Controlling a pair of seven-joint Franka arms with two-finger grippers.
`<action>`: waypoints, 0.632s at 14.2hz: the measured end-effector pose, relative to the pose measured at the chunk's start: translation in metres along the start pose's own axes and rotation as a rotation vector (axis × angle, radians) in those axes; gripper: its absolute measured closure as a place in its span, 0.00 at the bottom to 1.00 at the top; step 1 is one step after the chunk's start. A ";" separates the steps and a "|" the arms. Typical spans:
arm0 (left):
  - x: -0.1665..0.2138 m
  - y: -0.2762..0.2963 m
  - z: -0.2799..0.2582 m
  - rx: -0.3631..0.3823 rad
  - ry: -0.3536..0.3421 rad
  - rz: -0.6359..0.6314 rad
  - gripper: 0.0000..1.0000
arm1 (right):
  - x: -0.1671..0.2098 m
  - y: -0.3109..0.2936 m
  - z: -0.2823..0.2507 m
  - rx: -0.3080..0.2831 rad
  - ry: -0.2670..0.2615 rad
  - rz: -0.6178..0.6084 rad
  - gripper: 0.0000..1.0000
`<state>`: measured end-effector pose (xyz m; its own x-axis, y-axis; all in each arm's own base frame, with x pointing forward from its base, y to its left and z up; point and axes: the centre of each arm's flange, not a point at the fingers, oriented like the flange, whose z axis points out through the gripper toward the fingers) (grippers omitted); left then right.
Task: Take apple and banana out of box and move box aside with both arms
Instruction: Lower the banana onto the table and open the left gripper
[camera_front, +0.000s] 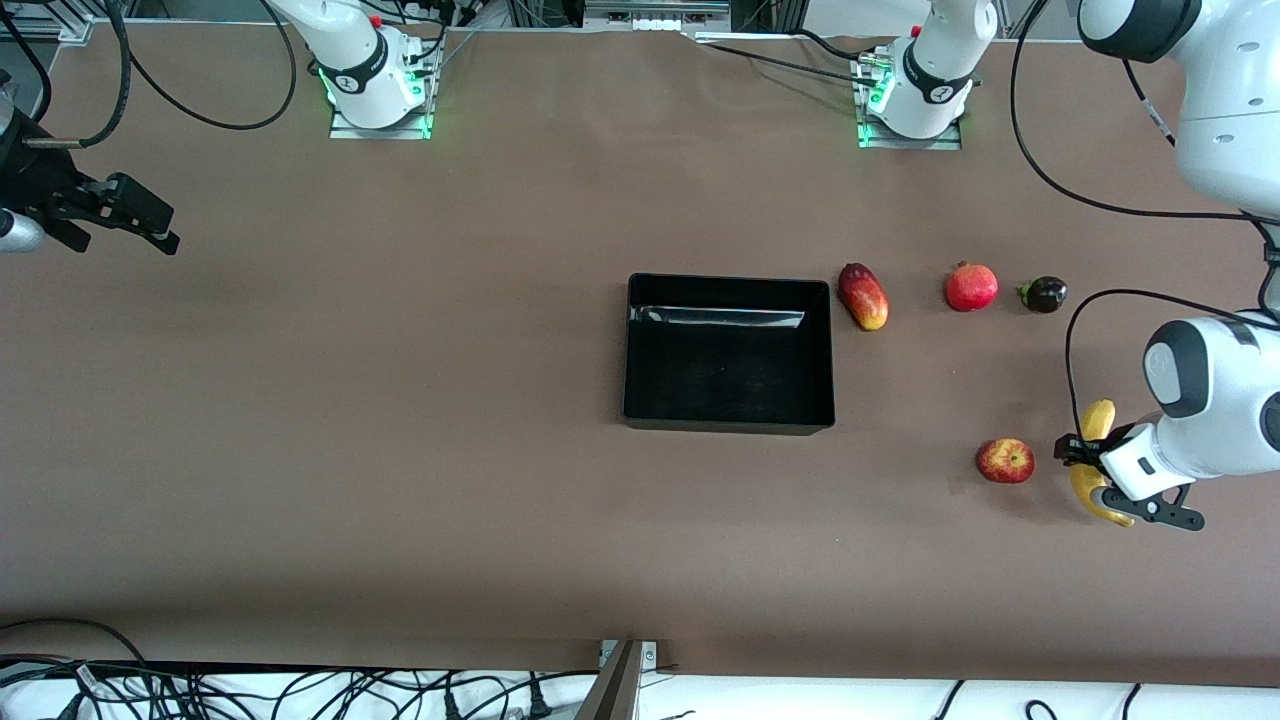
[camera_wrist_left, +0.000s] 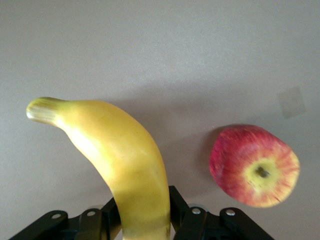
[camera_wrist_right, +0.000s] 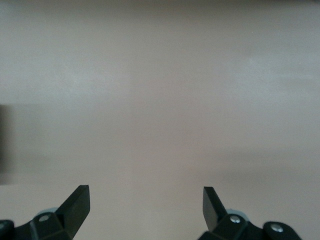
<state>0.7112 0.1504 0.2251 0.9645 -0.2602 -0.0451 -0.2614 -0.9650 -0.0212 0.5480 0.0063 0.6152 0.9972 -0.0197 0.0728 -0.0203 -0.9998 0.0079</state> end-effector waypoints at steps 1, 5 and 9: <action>-0.001 -0.003 0.007 0.020 0.000 0.009 0.64 | 0.000 0.000 0.001 0.000 -0.002 0.000 0.00; -0.005 -0.019 0.037 0.075 0.010 0.024 0.64 | 0.003 -0.001 0.007 -0.001 -0.013 -0.001 0.00; -0.014 -0.034 0.057 0.094 0.013 0.023 0.64 | 0.006 0.009 0.014 -0.003 -0.025 0.018 0.00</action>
<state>0.7047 0.1889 0.1695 0.9585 -0.2830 -0.0341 -0.2850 -0.9517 -0.1141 0.5550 -0.0033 0.6013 0.9981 -0.0377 0.0479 -0.0382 -0.9992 0.0099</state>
